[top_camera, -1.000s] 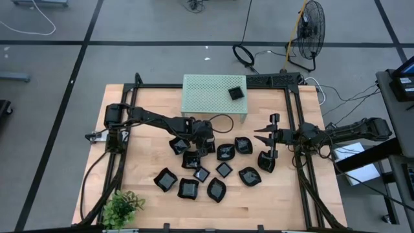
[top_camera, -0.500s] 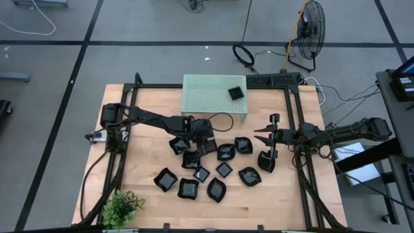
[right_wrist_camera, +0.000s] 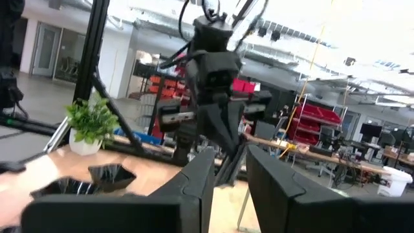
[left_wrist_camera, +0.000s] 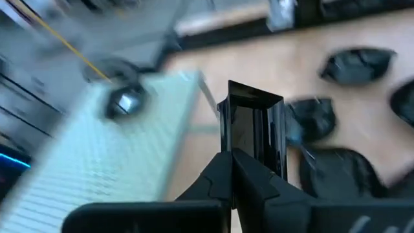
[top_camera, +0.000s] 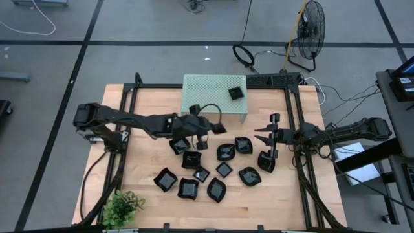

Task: Pick & Place Mini shaped plates
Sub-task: Stack the black square plate on top of the other black square plates on the shelf

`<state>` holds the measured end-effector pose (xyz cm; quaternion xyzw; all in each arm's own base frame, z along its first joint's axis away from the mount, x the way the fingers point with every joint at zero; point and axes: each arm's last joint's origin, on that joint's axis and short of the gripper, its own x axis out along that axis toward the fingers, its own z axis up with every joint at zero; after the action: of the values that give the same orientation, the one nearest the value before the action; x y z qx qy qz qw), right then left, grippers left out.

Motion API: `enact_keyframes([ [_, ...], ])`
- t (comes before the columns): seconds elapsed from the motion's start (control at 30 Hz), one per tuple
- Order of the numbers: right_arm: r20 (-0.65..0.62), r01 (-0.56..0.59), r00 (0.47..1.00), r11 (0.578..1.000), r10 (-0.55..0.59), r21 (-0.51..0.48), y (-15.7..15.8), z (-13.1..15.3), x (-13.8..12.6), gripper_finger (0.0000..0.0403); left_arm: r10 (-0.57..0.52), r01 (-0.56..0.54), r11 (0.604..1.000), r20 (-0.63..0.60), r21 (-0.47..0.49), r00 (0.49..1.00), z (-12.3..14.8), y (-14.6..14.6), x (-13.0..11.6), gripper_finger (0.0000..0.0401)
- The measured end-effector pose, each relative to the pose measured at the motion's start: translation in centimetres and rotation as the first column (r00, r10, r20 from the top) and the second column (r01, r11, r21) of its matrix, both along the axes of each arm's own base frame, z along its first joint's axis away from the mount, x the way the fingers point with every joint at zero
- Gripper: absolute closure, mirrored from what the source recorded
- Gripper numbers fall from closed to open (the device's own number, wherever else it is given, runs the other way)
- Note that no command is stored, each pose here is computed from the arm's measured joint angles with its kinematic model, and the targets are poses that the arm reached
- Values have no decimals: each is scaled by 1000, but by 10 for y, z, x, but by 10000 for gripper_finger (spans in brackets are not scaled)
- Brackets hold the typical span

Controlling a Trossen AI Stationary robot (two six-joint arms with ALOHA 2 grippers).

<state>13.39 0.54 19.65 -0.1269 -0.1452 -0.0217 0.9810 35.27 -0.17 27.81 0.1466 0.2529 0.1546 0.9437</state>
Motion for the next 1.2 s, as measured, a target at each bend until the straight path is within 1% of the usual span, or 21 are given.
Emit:
enact_keyframes([
  [0.07,11,2,1000,1000,-2,3,0,1,0,326,-1,-4,996,57,87,998,8,-4,3,392],
  [0.13,24,7,1000,1000,-7,27,0,2,0,324,-7,-5,985,73,173,997,12,-7,4,396],
  [0.23,26,74,997,994,-76,82,-3,2,1,313,-28,-1,961,102,277,994,16,-10,10,396],
  [0.3,3,139,990,984,-140,110,-5,0,2,296,-18,-21,941,110,337,994,15,-13,14,394],
  [0.37,-23,174,985,974,-172,144,-6,-3,5,274,-5,-42,917,115,397,993,15,-15,17,397],
  [0.43,-45,168,986,970,-163,173,-6,-5,8,249,1,-61,893,134,445,991,16,-17,20,397],
  [0.57,-15,139,990,959,-139,247,-5,2,16,211,15,-94,851,157,516,988,17,-21,24,395],
  [0.63,-24,136,991,956,-135,260,-5,3,21,201,8,-96,843,166,529,986,18,-22,24,398],
  [0.73,-33,145,989,949,-141,281,-5,5,32,198,8,-103,847,180,522,984,19,-23,24,394],
  [0.83,-36,182,983,940,-180,289,-5,7,43,203,7,-101,854,183,510,983,19,-25,24,396],
  [0.93,-10,174,984,940,-179,294,-5,9,53,209,0,-95,857,185,507,983,19,-27,24,396],
  [1.2,4,169,984,942,-177,289,-3,8,75,218,-18,-79,867,188,492,982,18,-33,24,396],
])
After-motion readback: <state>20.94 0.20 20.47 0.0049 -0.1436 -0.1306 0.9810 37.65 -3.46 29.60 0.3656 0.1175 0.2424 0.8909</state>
